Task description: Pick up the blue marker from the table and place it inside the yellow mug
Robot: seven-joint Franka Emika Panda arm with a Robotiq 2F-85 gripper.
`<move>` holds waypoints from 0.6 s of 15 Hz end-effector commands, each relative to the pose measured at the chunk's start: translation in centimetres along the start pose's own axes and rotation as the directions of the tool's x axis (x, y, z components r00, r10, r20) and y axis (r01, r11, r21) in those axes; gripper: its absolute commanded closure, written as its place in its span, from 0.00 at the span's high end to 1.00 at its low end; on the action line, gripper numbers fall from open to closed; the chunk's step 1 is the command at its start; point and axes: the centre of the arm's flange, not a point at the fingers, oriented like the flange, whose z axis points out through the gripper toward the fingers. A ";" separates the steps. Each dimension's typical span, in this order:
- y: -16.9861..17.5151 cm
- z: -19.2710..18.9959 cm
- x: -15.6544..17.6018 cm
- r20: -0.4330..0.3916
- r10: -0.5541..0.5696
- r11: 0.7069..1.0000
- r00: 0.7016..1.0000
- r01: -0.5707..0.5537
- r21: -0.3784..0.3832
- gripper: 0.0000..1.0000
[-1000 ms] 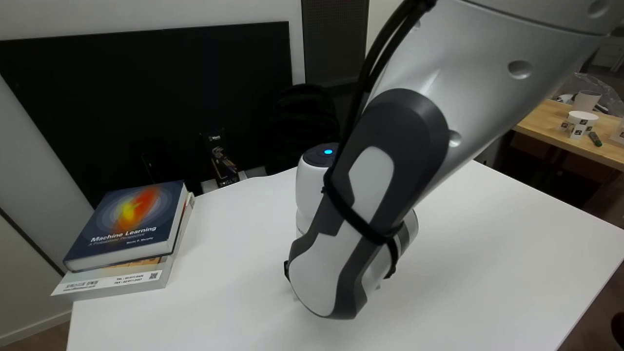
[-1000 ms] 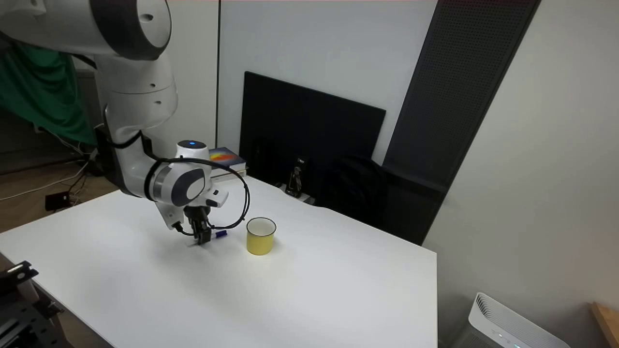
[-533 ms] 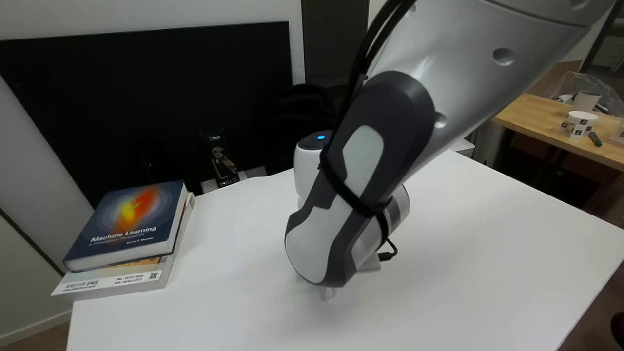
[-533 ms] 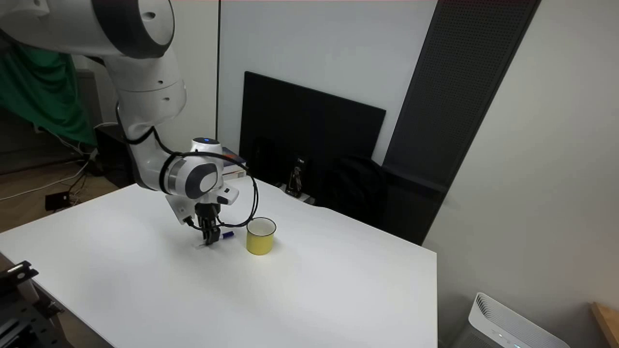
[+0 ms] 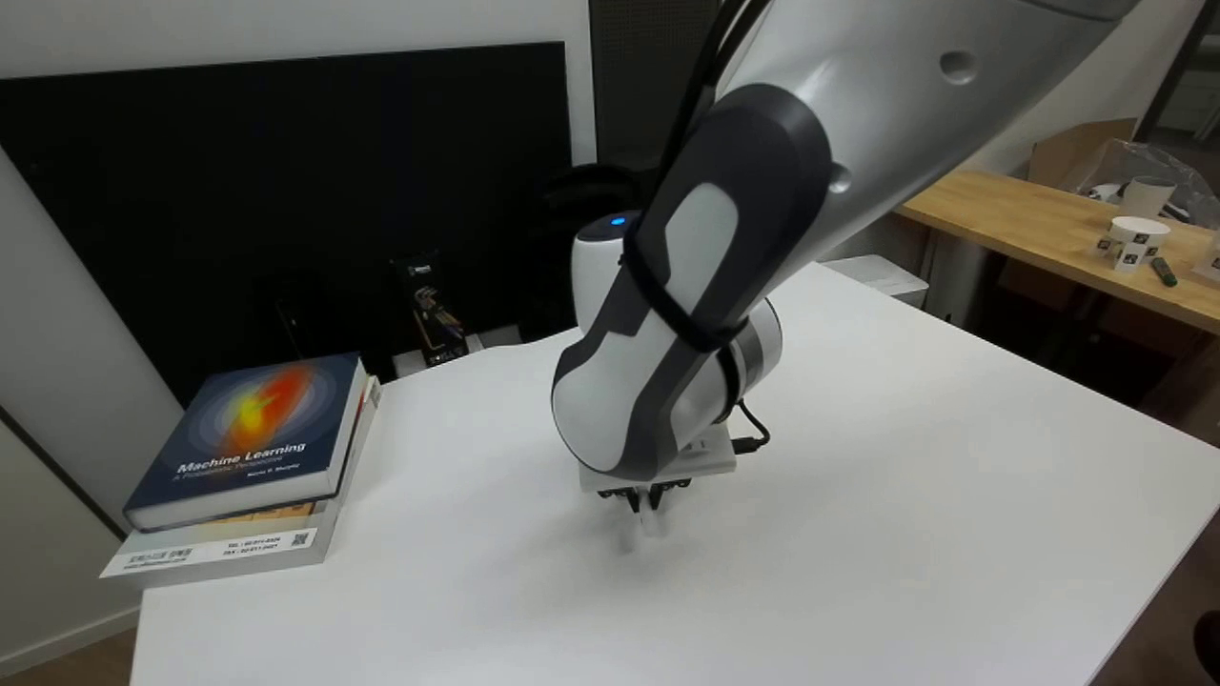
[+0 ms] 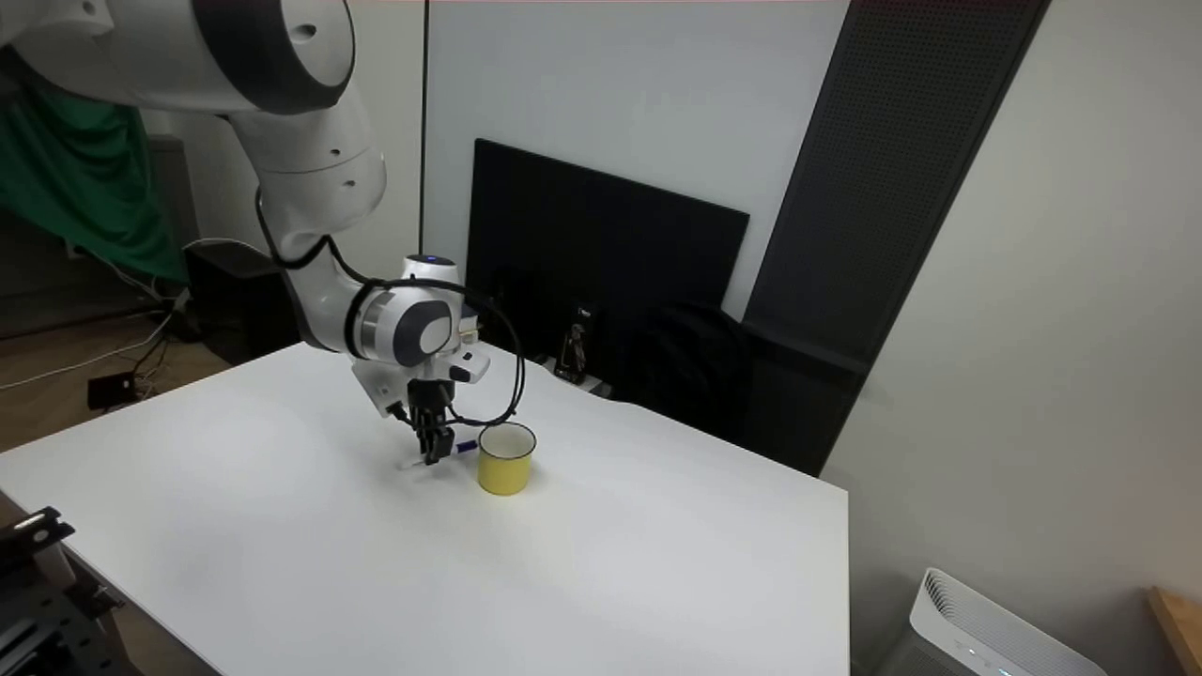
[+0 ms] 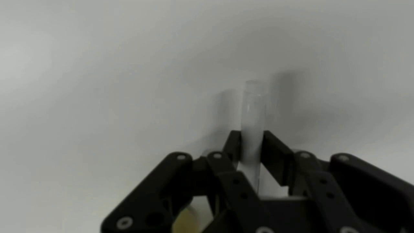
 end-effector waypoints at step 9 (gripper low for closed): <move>-4.0 -7.1 3.3 -0.014 0.003 1.000 1.000 -0.003 -0.017 0.06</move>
